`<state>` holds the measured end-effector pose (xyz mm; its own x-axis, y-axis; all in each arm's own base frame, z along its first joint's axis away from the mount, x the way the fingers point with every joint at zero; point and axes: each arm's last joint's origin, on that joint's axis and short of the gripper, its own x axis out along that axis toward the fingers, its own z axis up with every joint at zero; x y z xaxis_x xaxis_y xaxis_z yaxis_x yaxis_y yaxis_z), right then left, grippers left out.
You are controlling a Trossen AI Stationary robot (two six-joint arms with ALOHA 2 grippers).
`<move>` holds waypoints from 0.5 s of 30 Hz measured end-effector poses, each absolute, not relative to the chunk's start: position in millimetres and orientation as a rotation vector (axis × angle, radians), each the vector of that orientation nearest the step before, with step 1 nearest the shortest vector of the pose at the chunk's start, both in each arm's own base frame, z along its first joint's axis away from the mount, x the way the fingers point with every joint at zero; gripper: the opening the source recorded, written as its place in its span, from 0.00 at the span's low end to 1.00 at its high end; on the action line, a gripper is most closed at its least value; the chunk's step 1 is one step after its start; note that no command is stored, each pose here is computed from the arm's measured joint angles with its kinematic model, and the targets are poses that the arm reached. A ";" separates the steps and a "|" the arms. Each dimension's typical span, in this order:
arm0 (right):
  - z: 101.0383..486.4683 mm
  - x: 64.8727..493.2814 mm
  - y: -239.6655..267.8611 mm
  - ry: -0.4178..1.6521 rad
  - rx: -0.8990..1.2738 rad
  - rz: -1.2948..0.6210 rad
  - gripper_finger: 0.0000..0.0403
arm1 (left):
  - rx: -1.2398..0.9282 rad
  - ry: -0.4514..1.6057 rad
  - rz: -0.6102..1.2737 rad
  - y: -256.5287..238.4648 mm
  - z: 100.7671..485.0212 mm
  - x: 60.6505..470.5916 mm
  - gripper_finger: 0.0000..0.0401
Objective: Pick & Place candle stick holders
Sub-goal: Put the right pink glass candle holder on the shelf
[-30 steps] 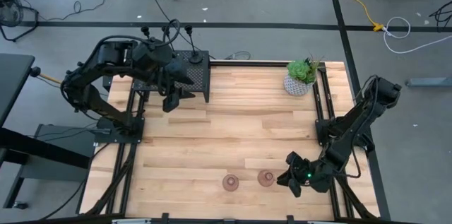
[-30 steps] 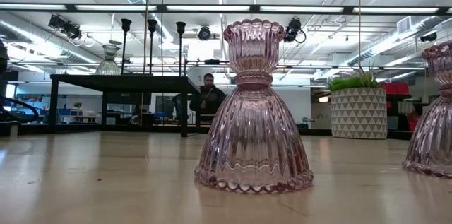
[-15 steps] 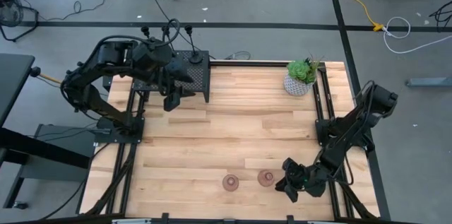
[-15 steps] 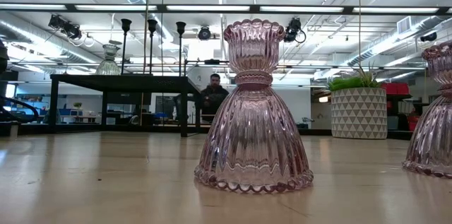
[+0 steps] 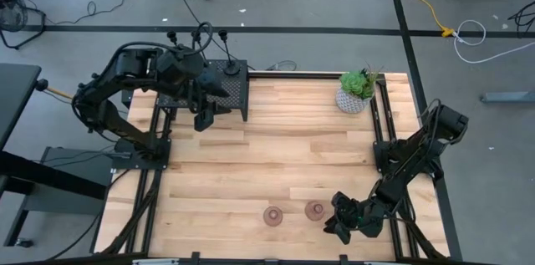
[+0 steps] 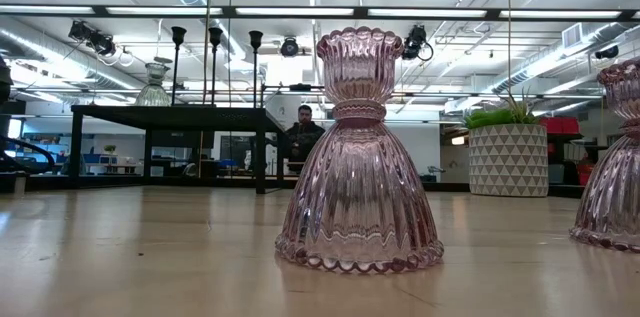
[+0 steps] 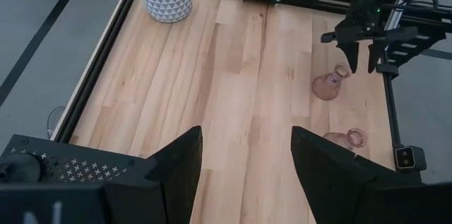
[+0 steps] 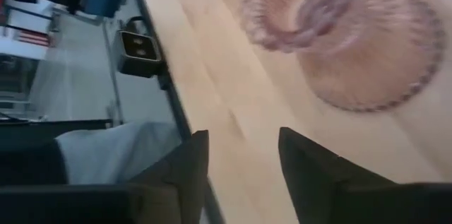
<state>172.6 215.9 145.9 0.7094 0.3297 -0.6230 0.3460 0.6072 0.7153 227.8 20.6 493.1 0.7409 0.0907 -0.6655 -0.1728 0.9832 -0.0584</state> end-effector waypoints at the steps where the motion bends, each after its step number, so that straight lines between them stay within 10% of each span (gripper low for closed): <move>1: 146.2 171.8 214.7 0.820 0.937 -0.018 0.43 | -0.119 0.722 0.145 20.6 493.1 227.8 0.55; 15: 149.7 186.4 202.8 0.696 0.849 -0.060 0.46 | -0.119 0.722 0.145 20.6 493.1 227.8 0.55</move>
<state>186.4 202.8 149.7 0.7795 0.2186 -0.5870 0.3153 0.6728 0.6692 227.8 20.6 493.1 0.7409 0.0908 -0.6655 -0.1731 0.9831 -0.0587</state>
